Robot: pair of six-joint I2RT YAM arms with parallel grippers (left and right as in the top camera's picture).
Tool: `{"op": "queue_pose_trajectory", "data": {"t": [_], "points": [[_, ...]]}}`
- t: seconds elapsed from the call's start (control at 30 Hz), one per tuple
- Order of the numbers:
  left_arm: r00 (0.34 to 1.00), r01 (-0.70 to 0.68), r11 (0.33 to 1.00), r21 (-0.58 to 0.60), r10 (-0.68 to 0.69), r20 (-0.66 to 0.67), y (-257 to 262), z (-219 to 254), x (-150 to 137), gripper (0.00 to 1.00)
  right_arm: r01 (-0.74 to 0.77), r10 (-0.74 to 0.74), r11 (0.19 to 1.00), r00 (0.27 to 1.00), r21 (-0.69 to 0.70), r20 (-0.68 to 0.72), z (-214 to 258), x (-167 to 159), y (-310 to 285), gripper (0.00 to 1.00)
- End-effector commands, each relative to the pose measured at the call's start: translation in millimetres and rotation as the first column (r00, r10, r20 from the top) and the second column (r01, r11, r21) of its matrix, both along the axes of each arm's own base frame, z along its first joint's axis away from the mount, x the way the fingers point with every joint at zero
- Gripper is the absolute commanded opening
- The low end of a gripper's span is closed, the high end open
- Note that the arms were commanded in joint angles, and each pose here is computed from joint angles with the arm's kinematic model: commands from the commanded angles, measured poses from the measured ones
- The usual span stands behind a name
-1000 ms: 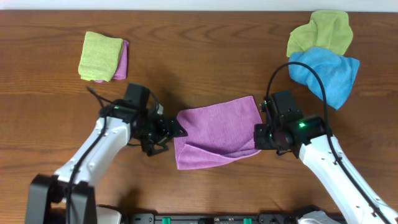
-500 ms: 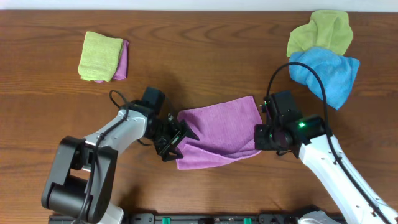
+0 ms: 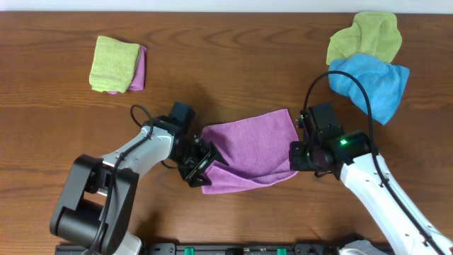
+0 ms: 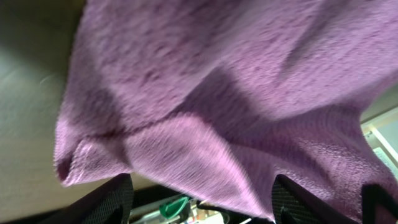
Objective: Fold the cloth
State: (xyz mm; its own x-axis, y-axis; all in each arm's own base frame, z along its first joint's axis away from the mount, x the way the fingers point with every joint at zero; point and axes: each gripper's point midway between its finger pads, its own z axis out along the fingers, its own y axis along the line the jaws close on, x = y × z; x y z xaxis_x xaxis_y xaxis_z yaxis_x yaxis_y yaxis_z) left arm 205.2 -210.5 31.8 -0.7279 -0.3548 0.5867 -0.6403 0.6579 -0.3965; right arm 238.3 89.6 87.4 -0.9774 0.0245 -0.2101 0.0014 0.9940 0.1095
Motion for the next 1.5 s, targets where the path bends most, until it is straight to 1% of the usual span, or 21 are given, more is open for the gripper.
{"op": "queue_pose_trajectory", "data": {"t": [0.0, 0.3, 0.53, 0.67, 0.77, 0.8, 0.83, 0.87, 0.9, 0.93, 1.13, 1.27, 1.47], "points": [[1.0, 0.015, 1.0, 0.014, -0.014, -0.027, 3, -5, -8, 0.72, 0.008, -0.008, 1.0, 1.0, 0.004, -0.007, -1, -1, 1, 0.01], [1.0, -0.012, 0.997, 0.073, 0.014, -0.019, 8, -12, -3, 0.72, 0.008, -0.008, 1.0, 1.0, 0.005, -0.007, -1, -1, 1, 0.01], [1.0, -0.011, 0.995, 0.103, 0.009, 0.021, -2, -17, 1, 0.72, 0.007, -0.006, 1.0, 1.0, 0.027, -0.015, -1, -2, 5, 0.01], [1.0, -0.002, 0.993, 0.119, 0.003, -0.007, -2, -26, -3, 0.72, 0.006, -0.006, 1.0, 1.0, 0.029, -0.016, -1, -3, 5, 0.01], [0.999, 0.013, 0.995, 0.096, -0.009, -0.044, -5, -33, -7, 0.71, 0.006, -0.006, 1.0, 1.0, 0.029, -0.016, -1, -3, 5, 0.01], [0.998, 0.021, 0.996, 0.083, -0.017, -0.053, -6, -35, -9, 0.66, 0.006, -0.005, 1.0, 1.0, 0.029, -0.016, -1, -3, 5, 0.01], [0.998, 0.03, 0.998, 0.063, -0.026, -0.059, -9, -36, -10, 0.54, 0.006, -0.005, 1.0, 1.0, 0.029, -0.016, -1, -3, 5, 0.01], [0.998, 0.034, 0.998, 0.046, -0.031, -0.062, -11, -35, -11, 0.4, 0.006, -0.005, 1.0, 1.0, 0.029, -0.016, -1, -3, 5, 0.01], [0.998, 0.041, 0.999, 0.029, -0.039, -0.049, -13, -34, -9, 0.12, 0.006, -0.006, 1.0, 1.0, 0.029, -0.016, -1, -3, 5, 0.01], [0.998, 0.04, 0.999, 0.017, -0.04, -0.043, -15, -32, -7, 0.06, 0.006, -0.006, 1.0, 1.0, 0.029, -0.016, -1, -3, 5, 0.01], [0.996, 0.08, 0.996, -0.035, -0.079, 0.032, -23, -19, 5, 0.06, 0.006, -0.005, 1.0, 1.0, 0.028, -0.019, -1, -3, 5, 0.01], [0.991, 0.116, 0.992, -0.051, -0.112, 0.067, -22, -4, 4, 0.06, 0.007, -0.006, 1.0, 1.0, 0.022, -0.026, -1, -5, 4, 0.01], [0.982, 0.124, 0.992, 0.005, -0.123, 0.14, -3, 29, -2, 0.06, 0.038, -0.038, 0.999, 0.999, -0.034, -0.015, -2, -4, -7, 0.01]]}}
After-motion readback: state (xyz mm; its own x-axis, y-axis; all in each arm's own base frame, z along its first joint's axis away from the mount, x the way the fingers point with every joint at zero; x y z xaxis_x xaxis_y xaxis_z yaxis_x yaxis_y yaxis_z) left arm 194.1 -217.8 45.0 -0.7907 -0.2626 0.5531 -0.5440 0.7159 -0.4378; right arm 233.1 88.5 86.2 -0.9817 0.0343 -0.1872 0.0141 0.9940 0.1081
